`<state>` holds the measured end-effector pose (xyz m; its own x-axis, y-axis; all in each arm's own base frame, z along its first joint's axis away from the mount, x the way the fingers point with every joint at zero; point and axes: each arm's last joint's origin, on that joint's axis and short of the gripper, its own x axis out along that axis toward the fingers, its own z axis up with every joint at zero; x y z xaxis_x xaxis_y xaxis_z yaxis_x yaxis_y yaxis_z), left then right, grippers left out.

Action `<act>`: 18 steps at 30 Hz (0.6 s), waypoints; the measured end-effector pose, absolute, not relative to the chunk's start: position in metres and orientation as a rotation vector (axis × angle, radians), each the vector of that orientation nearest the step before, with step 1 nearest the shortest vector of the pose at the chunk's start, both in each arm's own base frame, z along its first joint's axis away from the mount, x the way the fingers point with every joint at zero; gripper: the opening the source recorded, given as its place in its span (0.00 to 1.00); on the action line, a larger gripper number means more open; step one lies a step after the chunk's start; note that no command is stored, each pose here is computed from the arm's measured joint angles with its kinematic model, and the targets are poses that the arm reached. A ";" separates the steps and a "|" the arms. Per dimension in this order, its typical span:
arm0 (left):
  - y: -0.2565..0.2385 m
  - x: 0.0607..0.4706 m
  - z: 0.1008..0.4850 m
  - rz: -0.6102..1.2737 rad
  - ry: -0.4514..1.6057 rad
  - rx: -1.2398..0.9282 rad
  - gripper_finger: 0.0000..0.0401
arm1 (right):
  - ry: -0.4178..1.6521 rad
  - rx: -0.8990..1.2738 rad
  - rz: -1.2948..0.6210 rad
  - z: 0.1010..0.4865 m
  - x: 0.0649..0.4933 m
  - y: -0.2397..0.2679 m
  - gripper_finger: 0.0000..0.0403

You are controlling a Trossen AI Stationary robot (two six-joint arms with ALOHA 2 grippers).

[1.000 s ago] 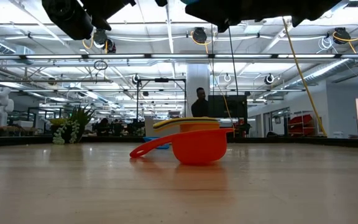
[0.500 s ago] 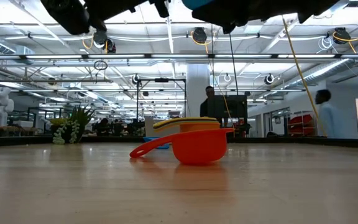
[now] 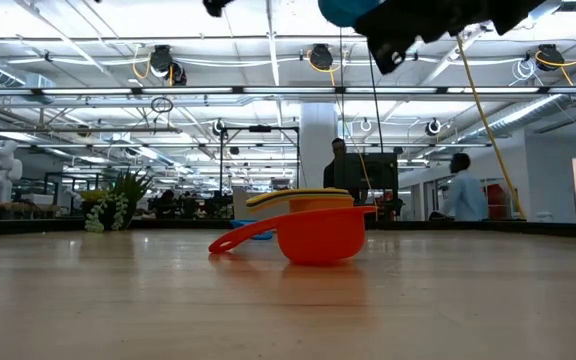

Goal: Nest measuring cups in basket
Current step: Stack the light blue measuring cup into the yellow measuring cup

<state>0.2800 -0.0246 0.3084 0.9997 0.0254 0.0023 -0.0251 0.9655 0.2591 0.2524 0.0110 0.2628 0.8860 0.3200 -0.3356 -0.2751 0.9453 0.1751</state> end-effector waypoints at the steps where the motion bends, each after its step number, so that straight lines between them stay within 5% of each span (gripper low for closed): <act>1: -0.027 0.277 0.311 0.036 0.002 0.288 0.36 | 0.390 0.162 0.338 0.261 0.252 0.011 0.00; 18: -0.087 0.259 0.310 -0.023 0.028 1.052 0.36 | 0.503 0.639 0.814 0.236 0.283 0.006 0.00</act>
